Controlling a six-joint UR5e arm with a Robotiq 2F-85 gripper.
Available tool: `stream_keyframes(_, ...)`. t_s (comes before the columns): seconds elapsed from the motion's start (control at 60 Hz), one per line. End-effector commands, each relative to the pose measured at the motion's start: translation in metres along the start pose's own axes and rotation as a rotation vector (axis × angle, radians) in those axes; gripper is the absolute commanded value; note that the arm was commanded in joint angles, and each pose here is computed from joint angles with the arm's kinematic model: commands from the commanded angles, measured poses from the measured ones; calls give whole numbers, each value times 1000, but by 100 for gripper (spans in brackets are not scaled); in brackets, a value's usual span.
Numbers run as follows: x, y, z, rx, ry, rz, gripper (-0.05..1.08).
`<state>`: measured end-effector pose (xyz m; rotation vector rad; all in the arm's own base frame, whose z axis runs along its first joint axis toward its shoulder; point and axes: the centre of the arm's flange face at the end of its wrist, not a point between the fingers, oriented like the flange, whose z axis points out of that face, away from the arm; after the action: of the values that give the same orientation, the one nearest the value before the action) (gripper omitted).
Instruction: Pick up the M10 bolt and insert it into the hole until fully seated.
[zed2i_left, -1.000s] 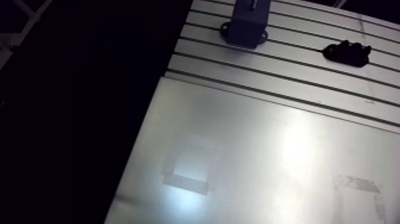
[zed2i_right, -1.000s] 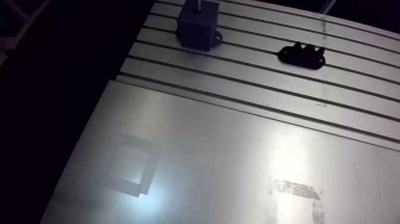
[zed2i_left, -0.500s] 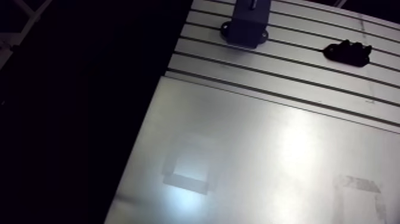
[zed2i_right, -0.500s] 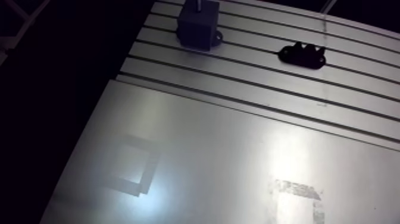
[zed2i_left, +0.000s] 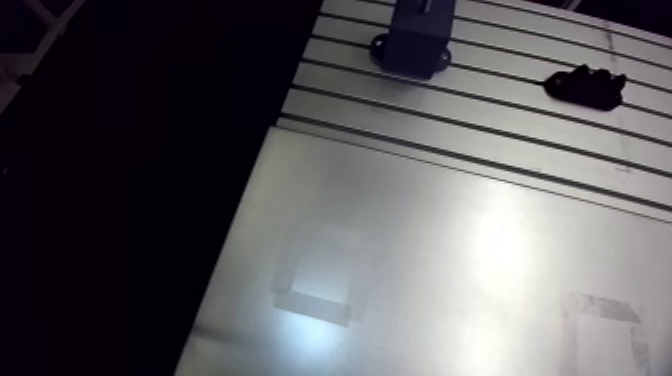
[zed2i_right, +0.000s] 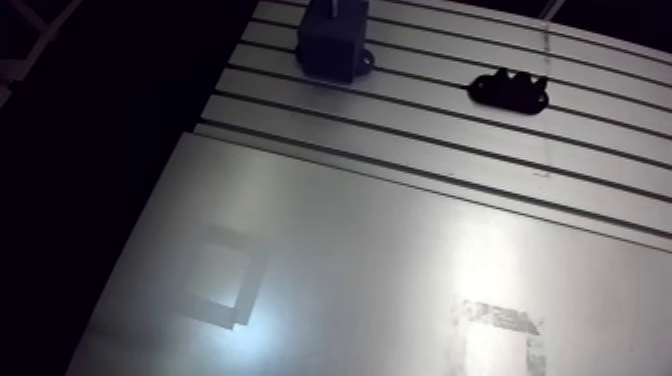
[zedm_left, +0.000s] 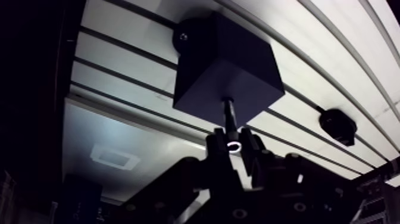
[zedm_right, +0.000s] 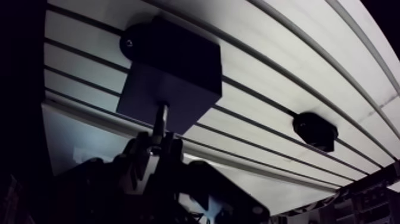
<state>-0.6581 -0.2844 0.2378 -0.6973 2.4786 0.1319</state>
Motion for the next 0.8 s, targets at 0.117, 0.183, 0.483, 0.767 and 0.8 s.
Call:
stream_keyframes(0.117, 0, 0, 2, 1, -3, 0, 108)
stream_keyframes(0.183, 0, 0, 2, 1, -3, 0, 108)
stream_keyframes(0.483, 0, -1, 3, 1, -6, -3, 108)
stream_keyframes(0.767, -1, -1, 4, -4, -9, -2, 108)
stream_keyframes(0.8, 0, -2, 5, -6, -11, -4, 108)
